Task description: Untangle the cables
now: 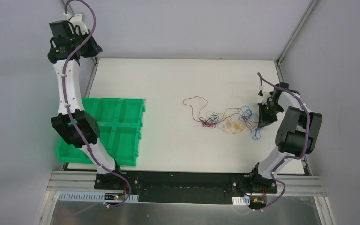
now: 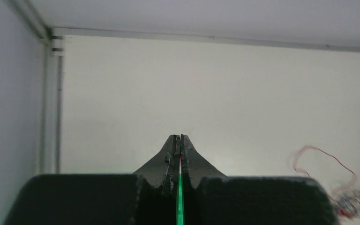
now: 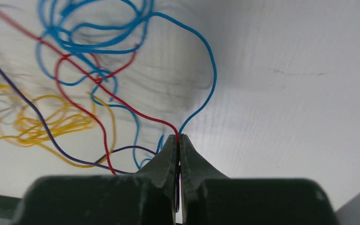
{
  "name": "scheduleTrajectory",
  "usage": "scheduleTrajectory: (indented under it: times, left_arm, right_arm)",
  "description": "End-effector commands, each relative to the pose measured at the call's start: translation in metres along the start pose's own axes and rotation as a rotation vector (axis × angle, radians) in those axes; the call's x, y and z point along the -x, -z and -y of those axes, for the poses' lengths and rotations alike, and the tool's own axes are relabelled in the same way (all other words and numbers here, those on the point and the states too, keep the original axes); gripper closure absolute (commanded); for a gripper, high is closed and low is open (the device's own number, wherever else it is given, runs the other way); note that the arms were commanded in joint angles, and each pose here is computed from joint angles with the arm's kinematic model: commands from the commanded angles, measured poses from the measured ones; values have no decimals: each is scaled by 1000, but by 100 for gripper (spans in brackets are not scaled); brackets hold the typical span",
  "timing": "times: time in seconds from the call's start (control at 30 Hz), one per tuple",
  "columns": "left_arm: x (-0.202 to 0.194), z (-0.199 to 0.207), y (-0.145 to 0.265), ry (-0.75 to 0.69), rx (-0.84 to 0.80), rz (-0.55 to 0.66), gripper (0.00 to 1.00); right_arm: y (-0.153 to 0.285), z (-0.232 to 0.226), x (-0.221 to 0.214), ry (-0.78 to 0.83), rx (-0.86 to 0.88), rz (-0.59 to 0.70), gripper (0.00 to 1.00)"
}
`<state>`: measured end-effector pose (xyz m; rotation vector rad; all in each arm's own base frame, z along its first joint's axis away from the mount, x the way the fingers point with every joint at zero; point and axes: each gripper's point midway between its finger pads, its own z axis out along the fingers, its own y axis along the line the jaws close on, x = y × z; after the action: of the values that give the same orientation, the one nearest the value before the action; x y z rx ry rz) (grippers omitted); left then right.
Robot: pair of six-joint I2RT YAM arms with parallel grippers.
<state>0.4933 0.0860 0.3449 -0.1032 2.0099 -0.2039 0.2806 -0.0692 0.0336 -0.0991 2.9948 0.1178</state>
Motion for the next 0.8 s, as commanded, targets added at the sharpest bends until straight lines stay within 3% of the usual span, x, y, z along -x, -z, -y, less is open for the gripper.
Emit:
scheduleTrajectory:
  times: [0.0,0.03,0.1,0.13,0.2,0.27,0.3,0.43,0.53,0.77]
  left_arm:
    - [-35,118,9,30,-465,-103,100]
    - [-50,140,11,13,-523,-138,96]
    - [-84,192,17,-17,-650,-224,56]
    - [-102,213,16,-13,-686,-276,44]
    - [-145,252,17,12,-765,-402,36]
    - [-192,291,20,5,-841,-527,33]
    - [-213,307,23,6,-866,-578,33]
    - [-281,368,34,64,-977,-725,36]
    - [-321,401,37,121,-1014,-805,40]
    - [-362,440,18,184,-1041,-818,52]
  right_arm:
    - [36,-57,14,-21,253,39,100]
    - [41,-69,16,-12,283,45,100]
    - [47,-85,19,18,302,54,100]
    - [48,-90,19,35,294,52,97]
    - [48,-94,18,56,281,27,72]
    - [53,-90,18,57,268,2,36]
    - [57,-87,20,55,263,4,33]
    - [89,-83,33,16,314,86,31]
    - [112,-117,35,-17,441,127,32]
    - [91,-191,45,-22,569,101,43]
